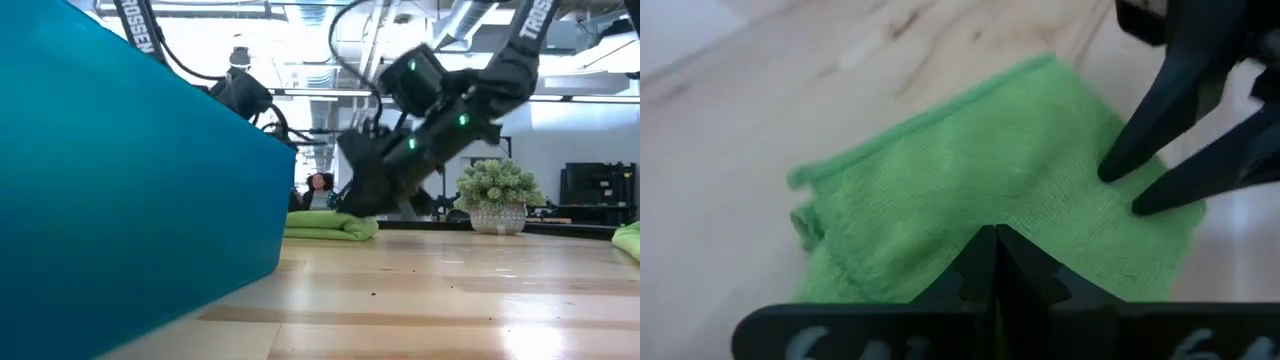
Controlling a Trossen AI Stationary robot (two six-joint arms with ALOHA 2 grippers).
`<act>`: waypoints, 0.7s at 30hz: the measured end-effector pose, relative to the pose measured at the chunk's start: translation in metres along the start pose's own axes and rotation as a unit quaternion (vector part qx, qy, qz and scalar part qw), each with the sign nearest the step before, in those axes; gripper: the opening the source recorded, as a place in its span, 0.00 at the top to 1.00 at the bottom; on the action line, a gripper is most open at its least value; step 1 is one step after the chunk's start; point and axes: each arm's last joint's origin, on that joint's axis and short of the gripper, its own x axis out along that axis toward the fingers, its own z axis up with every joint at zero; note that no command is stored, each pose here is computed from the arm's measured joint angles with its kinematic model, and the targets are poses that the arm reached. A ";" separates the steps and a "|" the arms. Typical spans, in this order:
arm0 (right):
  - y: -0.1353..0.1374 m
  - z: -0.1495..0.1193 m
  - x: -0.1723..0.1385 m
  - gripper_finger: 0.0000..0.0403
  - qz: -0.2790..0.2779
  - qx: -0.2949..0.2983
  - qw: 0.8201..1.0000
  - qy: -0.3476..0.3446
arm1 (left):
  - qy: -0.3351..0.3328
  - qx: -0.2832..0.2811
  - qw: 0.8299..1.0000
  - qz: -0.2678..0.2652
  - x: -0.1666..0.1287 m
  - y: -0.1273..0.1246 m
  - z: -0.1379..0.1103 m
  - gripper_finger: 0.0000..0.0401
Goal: Fold microfiber towels
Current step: Stack the top right green microfiber towel on top of the yellow microfiber towel in the blue bin
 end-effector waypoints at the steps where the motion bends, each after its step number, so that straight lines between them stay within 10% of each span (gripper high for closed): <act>1: 0.000 -0.005 0.004 0.74 -0.005 -0.002 1.000 -0.001 | 0.004 0.001 1.000 0.001 0.001 0.001 -0.002 1.00; 21: -0.007 0.038 -0.020 0.74 -0.038 -0.041 0.995 -0.084 | -0.074 0.024 0.997 -0.018 -0.027 0.001 0.040 1.00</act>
